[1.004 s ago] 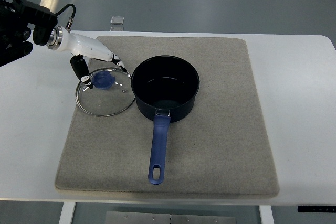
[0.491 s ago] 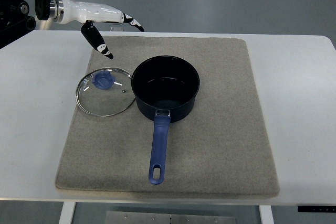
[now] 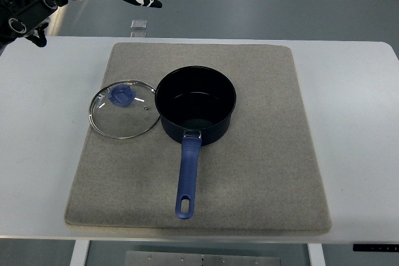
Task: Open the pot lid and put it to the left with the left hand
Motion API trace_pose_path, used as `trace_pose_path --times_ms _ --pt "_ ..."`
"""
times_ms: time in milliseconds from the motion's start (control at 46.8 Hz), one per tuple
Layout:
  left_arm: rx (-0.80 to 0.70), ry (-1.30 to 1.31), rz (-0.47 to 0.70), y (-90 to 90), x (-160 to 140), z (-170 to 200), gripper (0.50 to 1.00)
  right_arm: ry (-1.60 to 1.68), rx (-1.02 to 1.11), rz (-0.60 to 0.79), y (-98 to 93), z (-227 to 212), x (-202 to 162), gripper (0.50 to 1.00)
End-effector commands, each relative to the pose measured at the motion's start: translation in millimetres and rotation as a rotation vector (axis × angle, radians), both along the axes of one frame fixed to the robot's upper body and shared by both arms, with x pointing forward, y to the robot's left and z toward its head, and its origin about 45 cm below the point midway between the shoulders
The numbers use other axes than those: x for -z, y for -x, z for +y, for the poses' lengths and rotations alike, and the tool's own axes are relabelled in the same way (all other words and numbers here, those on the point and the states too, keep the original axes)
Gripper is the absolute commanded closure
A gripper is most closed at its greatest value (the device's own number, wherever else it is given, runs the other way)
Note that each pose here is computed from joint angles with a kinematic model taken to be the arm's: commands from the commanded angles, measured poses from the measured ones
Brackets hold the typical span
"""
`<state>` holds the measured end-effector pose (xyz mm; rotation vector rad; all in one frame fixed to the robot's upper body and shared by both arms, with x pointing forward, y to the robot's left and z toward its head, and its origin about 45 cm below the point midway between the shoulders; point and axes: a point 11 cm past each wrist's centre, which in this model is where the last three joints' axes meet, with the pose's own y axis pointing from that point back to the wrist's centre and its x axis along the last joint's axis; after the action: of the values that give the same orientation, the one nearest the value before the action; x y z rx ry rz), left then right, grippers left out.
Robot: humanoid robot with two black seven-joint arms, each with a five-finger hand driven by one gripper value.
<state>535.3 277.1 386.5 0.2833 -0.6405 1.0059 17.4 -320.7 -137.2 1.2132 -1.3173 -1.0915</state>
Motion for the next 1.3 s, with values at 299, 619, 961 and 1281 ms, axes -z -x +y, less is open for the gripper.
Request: trace_pose_path --times_ms 299,619,961,1281 --pt "-0.2 0.471 -0.11 -4.9 -36 56 0.589 0.0 0.0 0.0 0.0 0 0 0.585" --pt "-0.413 0.779 -0.242 2.9 -53 117 0.632 0.0 0.0 0.0 0.0 0 0 0.585" --pt "-0.759 0.779 -0.353 18.9 -50 174 0.632 0.0 0.0 0.0 0.0 0 0 0.585" --pt "-0.901 0.869 -0.281 35.7 -31 220 0.621 0.0 0.0 0.0 0.0 0 0 0.585"
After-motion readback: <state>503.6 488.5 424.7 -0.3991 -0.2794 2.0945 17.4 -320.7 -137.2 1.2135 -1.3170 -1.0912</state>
